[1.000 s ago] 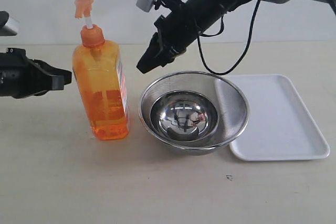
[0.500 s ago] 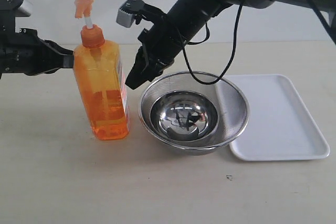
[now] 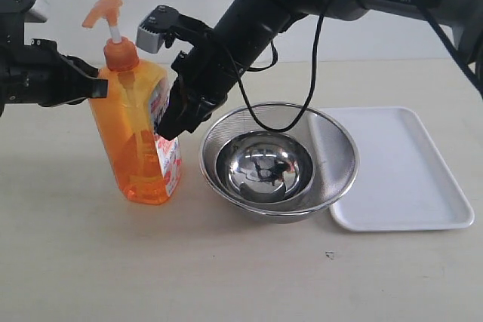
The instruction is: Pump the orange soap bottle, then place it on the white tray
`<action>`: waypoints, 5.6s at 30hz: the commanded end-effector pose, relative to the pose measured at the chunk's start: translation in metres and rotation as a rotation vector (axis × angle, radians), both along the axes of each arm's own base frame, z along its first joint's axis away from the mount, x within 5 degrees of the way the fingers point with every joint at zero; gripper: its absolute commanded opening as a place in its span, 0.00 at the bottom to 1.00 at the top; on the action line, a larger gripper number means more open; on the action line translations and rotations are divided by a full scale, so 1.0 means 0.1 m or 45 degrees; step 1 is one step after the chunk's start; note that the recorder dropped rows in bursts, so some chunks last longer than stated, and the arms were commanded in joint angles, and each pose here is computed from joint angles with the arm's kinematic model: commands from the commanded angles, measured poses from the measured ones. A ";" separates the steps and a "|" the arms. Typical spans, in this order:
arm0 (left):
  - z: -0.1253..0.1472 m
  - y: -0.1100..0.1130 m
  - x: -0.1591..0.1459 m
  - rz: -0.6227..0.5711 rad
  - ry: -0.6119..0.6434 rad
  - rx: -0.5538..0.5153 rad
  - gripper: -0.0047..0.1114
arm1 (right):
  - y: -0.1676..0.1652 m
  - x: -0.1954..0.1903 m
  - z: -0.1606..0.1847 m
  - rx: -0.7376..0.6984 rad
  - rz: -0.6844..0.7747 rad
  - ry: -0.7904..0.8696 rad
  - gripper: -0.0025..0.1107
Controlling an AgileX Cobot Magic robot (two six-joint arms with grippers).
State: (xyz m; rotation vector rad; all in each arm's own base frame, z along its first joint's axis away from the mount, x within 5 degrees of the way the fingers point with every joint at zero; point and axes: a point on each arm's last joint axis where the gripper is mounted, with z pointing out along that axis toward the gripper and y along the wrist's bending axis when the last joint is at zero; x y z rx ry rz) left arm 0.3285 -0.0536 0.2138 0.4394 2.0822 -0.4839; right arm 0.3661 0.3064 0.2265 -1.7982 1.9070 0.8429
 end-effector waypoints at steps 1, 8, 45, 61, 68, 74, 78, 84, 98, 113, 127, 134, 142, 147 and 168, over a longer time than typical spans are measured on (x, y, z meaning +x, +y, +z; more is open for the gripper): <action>0.05 -0.04 0.03 -0.049 -0.039 -0.017 0.08 | 0.01 0.00 0.03 0.010 -0.014 0.005 0.02; 0.09 -0.04 0.09 -0.057 -0.058 -0.023 0.08 | 0.08 -0.05 0.03 0.010 0.003 0.004 0.02; 0.48 -0.05 -1.68 -0.074 -0.256 -0.244 0.38 | -0.81 0.52 0.33 -0.068 -0.324 -0.229 0.02; 0.40 -0.02 -1.68 -0.060 -0.236 -0.151 0.98 | -0.81 0.53 0.33 -0.063 -0.334 -0.241 0.02; 0.15 0.05 -1.72 -0.025 -0.230 0.024 0.98 | -0.81 0.57 0.35 -0.046 -0.368 -0.283 0.02; -0.03 0.01 -1.67 -0.096 -0.125 0.014 0.98 | -0.81 0.59 0.36 -0.033 -0.390 -0.307 0.02; -0.11 0.01 -1.55 -0.088 -0.045 0.026 0.98 | -0.81 0.60 0.36 -0.031 -0.394 -0.312 0.02; -0.10 -0.02 -1.21 -0.133 -0.022 0.044 0.98 | -0.81 0.60 0.36 -0.030 -0.395 -0.314 0.02; -0.20 -0.25 -0.55 -0.278 0.015 0.039 0.98 | -0.81 0.60 0.36 -0.023 -0.402 -0.319 0.02; -0.16 -0.31 -0.41 -0.325 -0.017 -0.002 0.98 | -0.76 0.56 0.38 0.027 -0.370 -0.281 0.02; -0.16 -0.31 -0.41 -0.318 -0.014 0.006 0.98 | -0.36 0.26 0.37 0.028 -0.166 -0.251 0.02; -0.18 -0.29 -0.40 -0.300 -0.007 0.024 0.98 | -0.19 0.24 0.40 0.068 -0.179 -0.360 0.02; -0.18 -0.29 -0.40 -0.291 -0.004 0.033 0.98 | -0.19 0.26 0.41 0.079 -0.182 -0.390 0.02; -0.18 -0.29 -0.40 -0.291 -0.004 0.033 0.98 | -0.19 0.21 0.39 0.065 -0.113 -0.353 0.02; -0.23 -0.21 -0.36 -0.202 0.020 0.123 0.98 | -0.14 0.09 0.37 0.037 0.007 -0.296 0.02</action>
